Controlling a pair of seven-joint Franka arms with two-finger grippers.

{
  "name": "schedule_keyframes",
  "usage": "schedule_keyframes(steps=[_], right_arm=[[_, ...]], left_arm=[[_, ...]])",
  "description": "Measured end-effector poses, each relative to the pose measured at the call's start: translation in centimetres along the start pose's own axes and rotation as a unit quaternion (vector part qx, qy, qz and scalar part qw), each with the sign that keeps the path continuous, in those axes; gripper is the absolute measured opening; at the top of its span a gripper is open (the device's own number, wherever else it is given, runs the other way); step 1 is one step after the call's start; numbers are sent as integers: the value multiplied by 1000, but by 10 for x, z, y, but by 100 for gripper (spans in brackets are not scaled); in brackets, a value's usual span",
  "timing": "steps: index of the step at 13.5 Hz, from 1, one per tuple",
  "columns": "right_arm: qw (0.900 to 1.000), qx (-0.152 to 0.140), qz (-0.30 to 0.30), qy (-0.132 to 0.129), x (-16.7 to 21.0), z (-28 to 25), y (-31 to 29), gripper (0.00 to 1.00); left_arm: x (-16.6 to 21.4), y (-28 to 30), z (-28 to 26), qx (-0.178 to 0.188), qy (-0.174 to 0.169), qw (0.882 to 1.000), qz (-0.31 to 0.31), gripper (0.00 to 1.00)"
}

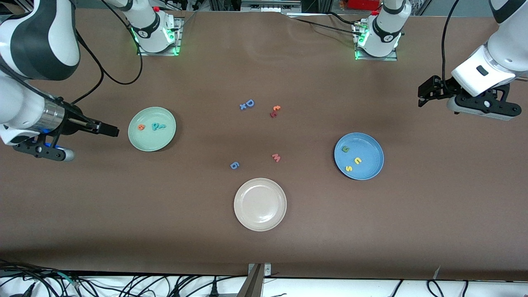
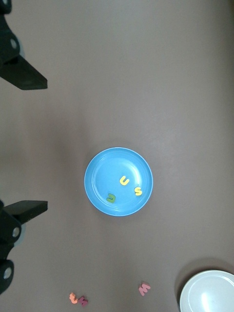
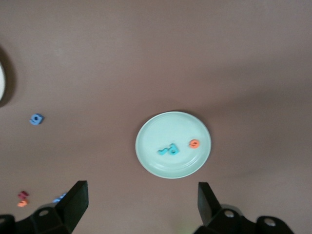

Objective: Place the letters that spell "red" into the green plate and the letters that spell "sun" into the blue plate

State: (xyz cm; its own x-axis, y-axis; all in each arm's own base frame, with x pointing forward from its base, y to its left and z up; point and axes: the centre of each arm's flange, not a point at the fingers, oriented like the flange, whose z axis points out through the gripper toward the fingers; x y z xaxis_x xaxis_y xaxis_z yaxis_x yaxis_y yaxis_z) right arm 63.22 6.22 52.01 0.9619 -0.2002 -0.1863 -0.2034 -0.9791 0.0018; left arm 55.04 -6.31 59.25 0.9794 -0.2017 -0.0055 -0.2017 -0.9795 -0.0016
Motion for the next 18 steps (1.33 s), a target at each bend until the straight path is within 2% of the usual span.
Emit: schedule_keyframes(steps=[2, 5, 10, 14, 18], right_arm=[[1000, -17, -20, 5, 5, -2, 9, 100], [999, -16, -37, 19, 4, -17, 20, 100], [997, -24, -46, 60, 1, -29, 27, 100], [996, -24, -57, 61, -4, -29, 15, 100], [996, -7, -59, 67, -8, -37, 12, 100]], left_arm=[[0, -2, -5, 0, 5, 1000, -2, 100], [0, -8, -5, 1, 5, 1000, -7, 100], [0, -9, -5, 1, 6, 1000, -7, 100], [0, -10, -5, 1, 8, 1000, -8, 100], [-2, -18, -4, 0, 0, 1000, -16, 100]])
